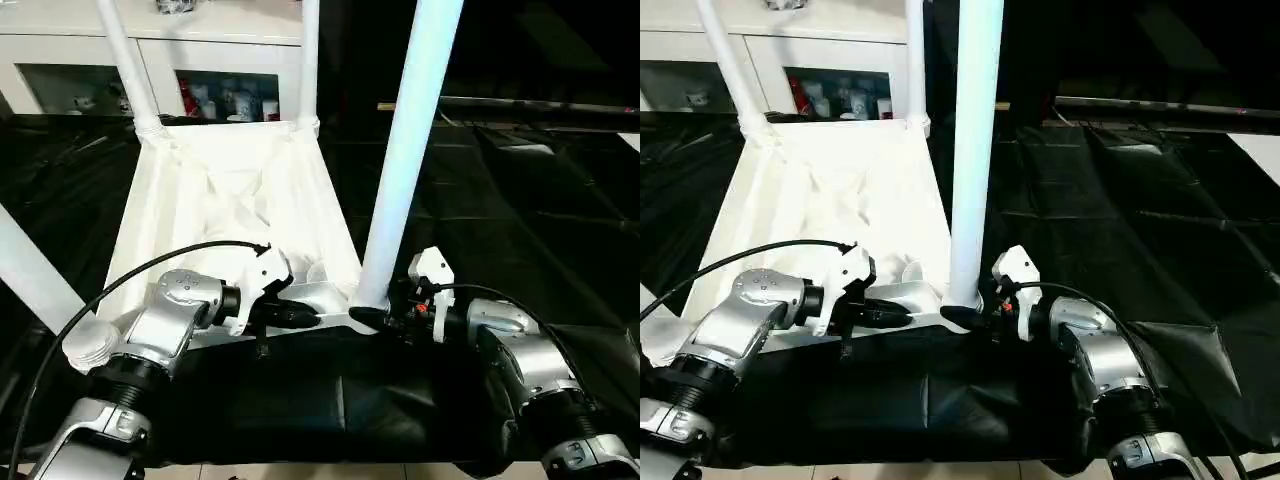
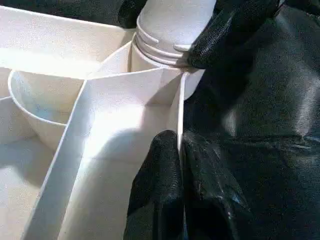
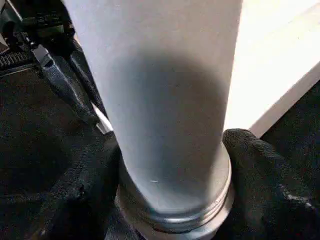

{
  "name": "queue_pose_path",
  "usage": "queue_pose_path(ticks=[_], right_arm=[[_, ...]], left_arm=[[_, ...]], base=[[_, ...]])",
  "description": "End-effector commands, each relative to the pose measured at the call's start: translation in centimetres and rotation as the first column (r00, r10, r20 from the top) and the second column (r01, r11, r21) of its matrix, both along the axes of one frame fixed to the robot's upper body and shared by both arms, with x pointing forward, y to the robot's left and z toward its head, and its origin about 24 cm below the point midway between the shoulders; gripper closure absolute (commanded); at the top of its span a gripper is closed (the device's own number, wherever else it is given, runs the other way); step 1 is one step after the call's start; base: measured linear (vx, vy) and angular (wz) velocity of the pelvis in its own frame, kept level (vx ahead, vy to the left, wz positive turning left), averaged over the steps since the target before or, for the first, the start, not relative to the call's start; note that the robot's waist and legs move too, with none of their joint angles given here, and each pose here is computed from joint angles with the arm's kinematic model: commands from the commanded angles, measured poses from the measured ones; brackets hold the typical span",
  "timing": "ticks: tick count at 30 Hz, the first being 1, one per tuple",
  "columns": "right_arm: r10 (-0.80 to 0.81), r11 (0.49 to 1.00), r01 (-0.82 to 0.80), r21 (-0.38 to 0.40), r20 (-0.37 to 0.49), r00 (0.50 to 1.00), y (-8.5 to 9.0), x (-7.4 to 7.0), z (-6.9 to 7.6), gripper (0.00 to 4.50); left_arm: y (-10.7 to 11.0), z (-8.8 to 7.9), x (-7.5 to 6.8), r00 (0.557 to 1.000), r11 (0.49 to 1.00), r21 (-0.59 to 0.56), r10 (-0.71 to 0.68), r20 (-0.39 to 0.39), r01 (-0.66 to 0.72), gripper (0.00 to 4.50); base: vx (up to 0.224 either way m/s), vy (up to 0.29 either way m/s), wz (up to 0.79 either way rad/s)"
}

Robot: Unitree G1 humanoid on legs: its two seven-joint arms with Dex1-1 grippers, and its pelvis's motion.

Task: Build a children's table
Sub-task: Rotate leg to tighten

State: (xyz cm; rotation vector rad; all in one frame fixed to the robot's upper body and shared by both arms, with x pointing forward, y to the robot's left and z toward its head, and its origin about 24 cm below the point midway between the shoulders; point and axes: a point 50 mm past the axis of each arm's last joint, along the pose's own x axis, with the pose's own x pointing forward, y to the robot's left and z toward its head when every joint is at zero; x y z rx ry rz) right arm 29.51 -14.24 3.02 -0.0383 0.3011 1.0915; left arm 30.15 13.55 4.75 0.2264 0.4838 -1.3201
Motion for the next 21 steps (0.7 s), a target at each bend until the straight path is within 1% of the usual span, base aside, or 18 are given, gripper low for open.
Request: queue_pose_path(ticks=[1,4,5,7,9,11,12,13,14,15,17,18,21], right_arm=[[0.015,1.000,-0.015,0.001,-0.014,1.000,0.1,-0.2,-0.2,1.58],[0.008,1.000,-0.008,0.002,-0.020,1.000,0.1,-0.4,-0.5,1.75],[-0.017,1.000,0.017,-0.001,-0.022,1.000,0.1,-0.3,-0.7,1.76],[-0.138,0.990,0.138,-0.033,-0.008,0.990,0.0,0.3,-1.3,1.78],[-0.271,0.961,0.271,-0.055,-0.003,0.962,-0.1,1.0,-1.9,1.80],[-0.342,0.938,0.342,-0.060,-0.003,0.940,0.0,1.4,-2.2,1.80],[-0.434,0.900,0.433,-0.055,-0.017,0.901,0.3,1.7,-2.5,1.80],[-0.434,0.900,0.433,-0.055,-0.017,0.901,0.3,1.7,-2.5,1.80],[-0.551,0.834,0.549,-0.051,-0.045,0.833,1.0,2.1,-2.7,1.80],[-0.596,0.803,0.593,-0.053,-0.056,0.801,1.5,2.3,-2.9,1.80],[-0.622,0.783,0.620,-0.054,-0.060,0.781,2.1,2.3,-3.0,1.80],[-0.647,0.762,0.644,-0.070,-0.035,0.762,3.3,2.6,-3.0,1.80],[-0.650,0.758,0.648,-0.074,-0.019,0.759,3.7,2.7,-2.9,1.80]], left_arm=[[-0.4,-0.7,-0.8,0.998,0.994,-0.110,-0.016,-0.066,0.009,4.50],[-0.6,-0.8,-0.9,0.998,0.994,-0.108,-0.015,-0.069,0.008,4.50],[-0.8,-0.9,-0.8,0.998,0.995,-0.102,-0.003,-0.064,-0.004,4.50],[-1.6,-1.3,-0.4,0.998,0.996,-0.077,0.050,-0.038,-0.053,4.50],[-2.5,-1.7,0.2,0.994,0.992,-0.057,0.111,-0.013,-0.112,4.50],[-3.1,-1.8,0.5,0.991,0.989,-0.048,0.137,-0.004,-0.137,4.50],[-3.9,-2.0,0.8,0.985,0.984,-0.040,0.174,0.009,-0.173,4.50],[-3.9,-2.0,0.8,0.985,0.984,-0.040,0.174,0.009,-0.173,4.50],[-5.3,-2.1,1.4,0.974,0.974,-0.026,0.226,0.026,-0.225,4.50],[-6.2,-2.2,1.7,0.966,0.967,-0.019,0.255,0.035,-0.254,4.50],[-7.0,-2.1,1.8,0.961,0.962,-0.019,0.273,0.041,-0.273,4.50],[-8.1,-2.1,2.1,0.954,0.955,-0.003,0.295,0.062,-0.295,4.50],[-8.4,-2.2,2.1,0.953,0.956,0.005,0.293,0.070,-0.295,4.50]], base=[[0.000,0.000,0.00],[0.000,0.000,0.00],[0.000,0.000,0.00],[0.000,0.000,0.00],[0.000,0.000,0.00],[0.000,0.000,0.00],[0.000,0.000,0.00],[0.000,0.000,0.00],[0.000,0.000,0.00],[0.000,0.000,0.00],[0.000,0.000,0.00],[0.000,0.000,0.00],[0.000,0.000,0.00]])
